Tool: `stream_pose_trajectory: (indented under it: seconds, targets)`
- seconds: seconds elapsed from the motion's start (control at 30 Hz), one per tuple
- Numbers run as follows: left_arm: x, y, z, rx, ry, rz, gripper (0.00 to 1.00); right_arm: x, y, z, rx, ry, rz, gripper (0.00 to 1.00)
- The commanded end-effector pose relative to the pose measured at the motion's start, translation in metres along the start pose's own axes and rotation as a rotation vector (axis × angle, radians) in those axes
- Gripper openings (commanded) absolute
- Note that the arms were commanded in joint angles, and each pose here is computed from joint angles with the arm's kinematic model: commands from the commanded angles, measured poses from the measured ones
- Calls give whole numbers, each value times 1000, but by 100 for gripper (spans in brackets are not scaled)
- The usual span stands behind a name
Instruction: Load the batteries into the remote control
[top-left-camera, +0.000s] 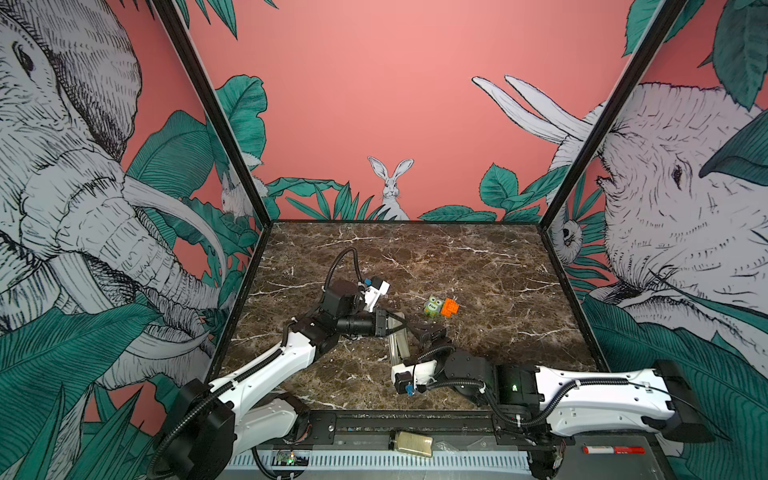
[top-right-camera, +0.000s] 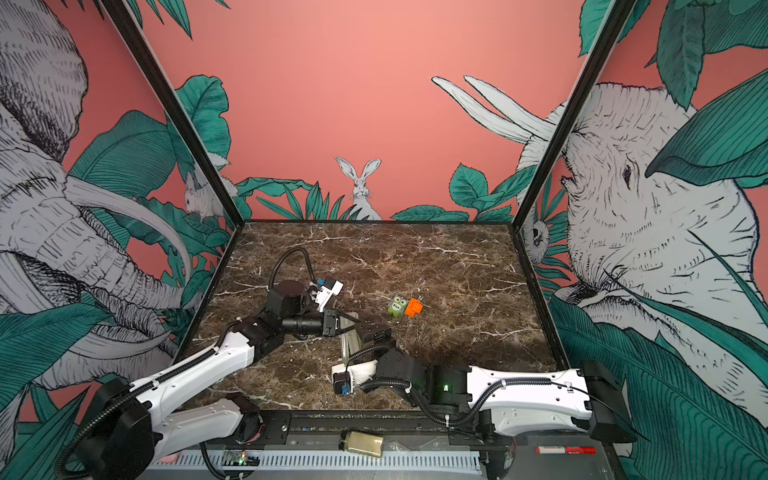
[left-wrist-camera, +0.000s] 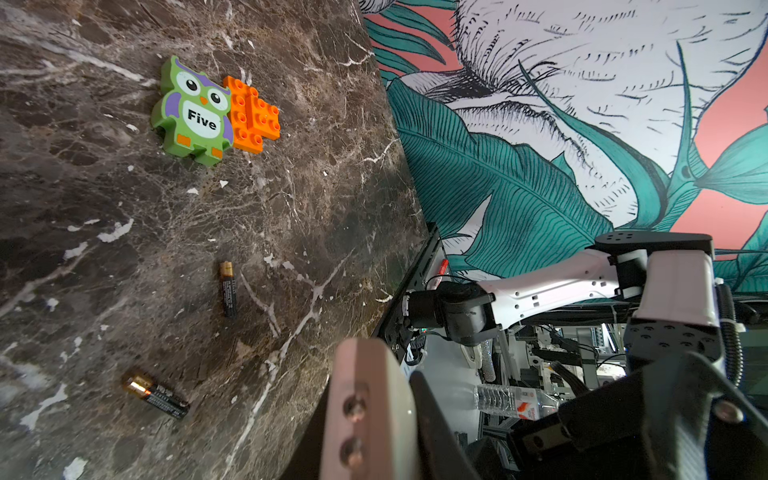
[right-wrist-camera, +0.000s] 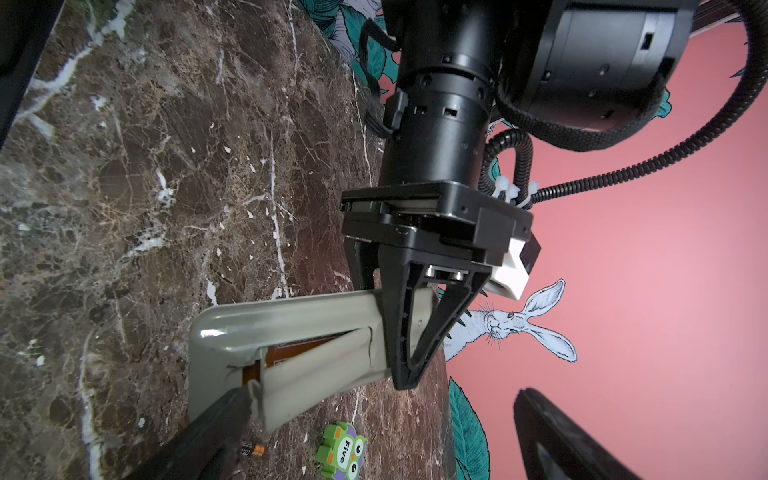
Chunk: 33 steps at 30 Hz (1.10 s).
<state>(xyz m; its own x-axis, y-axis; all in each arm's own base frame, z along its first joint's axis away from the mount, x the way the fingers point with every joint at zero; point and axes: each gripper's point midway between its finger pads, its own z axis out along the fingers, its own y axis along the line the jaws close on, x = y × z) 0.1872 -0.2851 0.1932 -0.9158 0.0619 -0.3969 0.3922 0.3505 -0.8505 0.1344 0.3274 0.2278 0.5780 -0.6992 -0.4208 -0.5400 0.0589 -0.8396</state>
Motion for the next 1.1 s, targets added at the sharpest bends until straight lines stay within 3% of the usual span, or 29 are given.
stream_pose_trajectory:
  seconds: [0.0,0.63,0.93,1.07]
  targets:
    - [-3,-16,-4,47,10,23,0,2,-10,1,46,20,17,98]
    - [-9,-9,-7,37,-26,6,0,0,2,5,-6,12,22,98]
    - [-31,11,-17,-42,-147,-24,0,5,14,-2,-55,3,76,98]
    - [-42,25,-23,-103,-211,-24,0,1,5,-10,-31,-35,175,99]
